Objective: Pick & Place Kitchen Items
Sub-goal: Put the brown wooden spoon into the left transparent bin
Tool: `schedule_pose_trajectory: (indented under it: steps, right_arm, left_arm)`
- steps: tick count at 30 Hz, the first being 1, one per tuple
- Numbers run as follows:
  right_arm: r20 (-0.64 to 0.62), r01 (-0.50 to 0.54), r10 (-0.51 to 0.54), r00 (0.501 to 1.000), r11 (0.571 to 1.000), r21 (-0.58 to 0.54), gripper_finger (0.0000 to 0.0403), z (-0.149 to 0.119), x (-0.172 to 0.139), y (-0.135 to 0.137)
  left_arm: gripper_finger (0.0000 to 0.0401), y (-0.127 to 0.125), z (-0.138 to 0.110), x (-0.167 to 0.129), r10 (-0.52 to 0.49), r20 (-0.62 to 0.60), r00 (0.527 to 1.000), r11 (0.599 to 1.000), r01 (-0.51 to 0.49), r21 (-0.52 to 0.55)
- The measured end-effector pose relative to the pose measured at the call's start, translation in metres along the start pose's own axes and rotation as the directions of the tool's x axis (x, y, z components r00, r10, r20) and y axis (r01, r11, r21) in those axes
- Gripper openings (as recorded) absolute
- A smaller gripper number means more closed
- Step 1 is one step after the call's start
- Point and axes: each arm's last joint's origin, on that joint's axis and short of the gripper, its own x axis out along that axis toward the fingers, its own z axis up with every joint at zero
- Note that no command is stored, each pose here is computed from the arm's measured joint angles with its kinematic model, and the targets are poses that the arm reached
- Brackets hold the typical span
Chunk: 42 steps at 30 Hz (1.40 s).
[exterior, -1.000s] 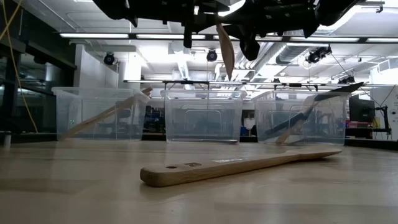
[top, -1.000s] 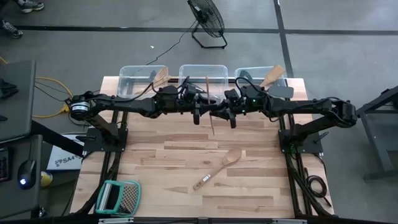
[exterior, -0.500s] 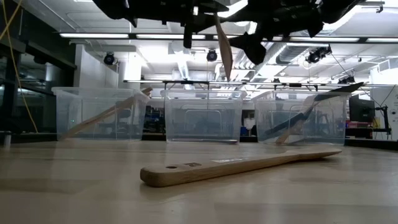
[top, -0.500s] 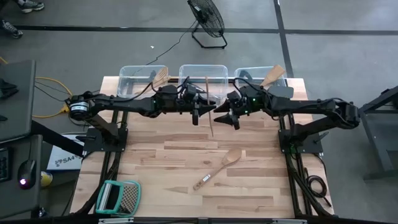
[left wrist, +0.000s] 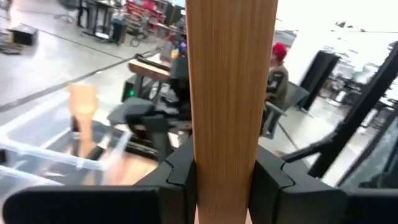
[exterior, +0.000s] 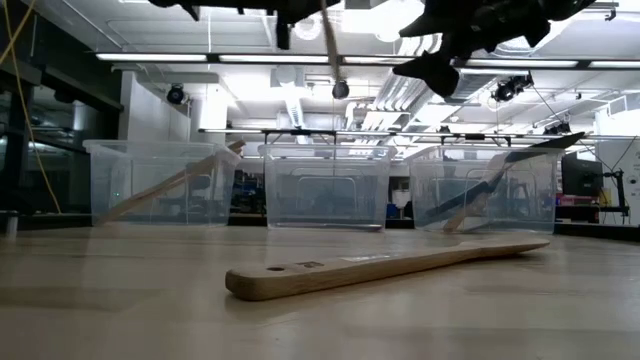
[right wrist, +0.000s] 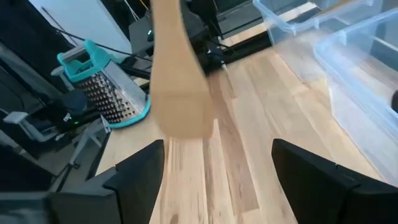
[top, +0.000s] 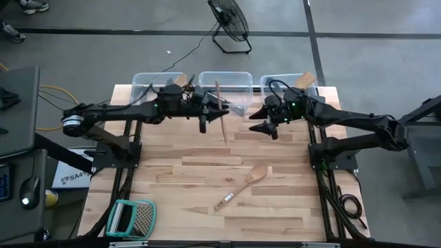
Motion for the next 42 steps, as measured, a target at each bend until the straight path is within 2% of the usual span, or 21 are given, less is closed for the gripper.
schedule_pose_trajectory:
  steps: [4,10,14,18,22,28,33,38,42]
  right_arm:
    - [-0.001,0.017,-0.017,1.0,1.0,0.004,0.0287,0.0,-0.006,0.0]
    - [0.004,0.022,-0.022,1.0,1.0,0.005,0.0287,0.001,-0.006,-0.001]
    - [0.014,0.07,-0.071,0.997,0.997,0.006,0.0287,0.001,-0.006,-0.002]
    - [0.042,0.164,-0.165,0.985,0.986,0.009,0.0287,0.002,-0.006,-0.005]
    - [0.071,0.262,-0.262,0.962,0.965,0.02,0.0287,0.003,-0.007,-0.008]
    - [0.105,0.374,-0.383,0.918,0.923,0.091,0.0287,0.003,-0.008,-0.012]
    - [0.119,0.417,-0.432,0.894,0.899,0.137,0.0287,0.004,-0.009,-0.013]
    - [0.13,0.446,-0.47,0.873,0.877,0.175,0.0287,0.004,-0.009,-0.014]
    - [0.138,0.472,-0.498,0.856,0.863,0.182,0.0287,0.004,-0.01,-0.015]
  left_arm:
    - [0.0088,0.006,0.012,-0.017,0.056,-0.012,0.998,0.998,-0.056,0.011]
    - [0.0088,0.017,0.024,-0.041,0.249,-0.025,0.968,0.968,-0.248,0.043]
    - [0.0088,0.023,0.031,-0.054,0.375,0.001,0.927,0.923,-0.374,0.097]
    - [0.0088,0.032,0.034,-0.062,0.52,0.032,0.853,0.842,-0.519,0.146]
    - [0.0088,0.04,0.037,-0.067,0.65,0.074,0.756,0.733,-0.65,0.2]
    - [0.0088,0.045,0.036,-0.073,0.82,0.125,0.558,0.513,-0.814,0.274]
    - [0.0088,0.048,0.035,-0.076,0.885,0.142,0.443,0.374,-0.86,0.347]
    - [0.0088,0.051,0.031,-0.083,0.955,0.152,0.254,0.179,-0.904,0.388]
    - [0.0088,0.053,0.025,-0.088,0.981,0.134,0.141,0.076,-0.91,0.407]
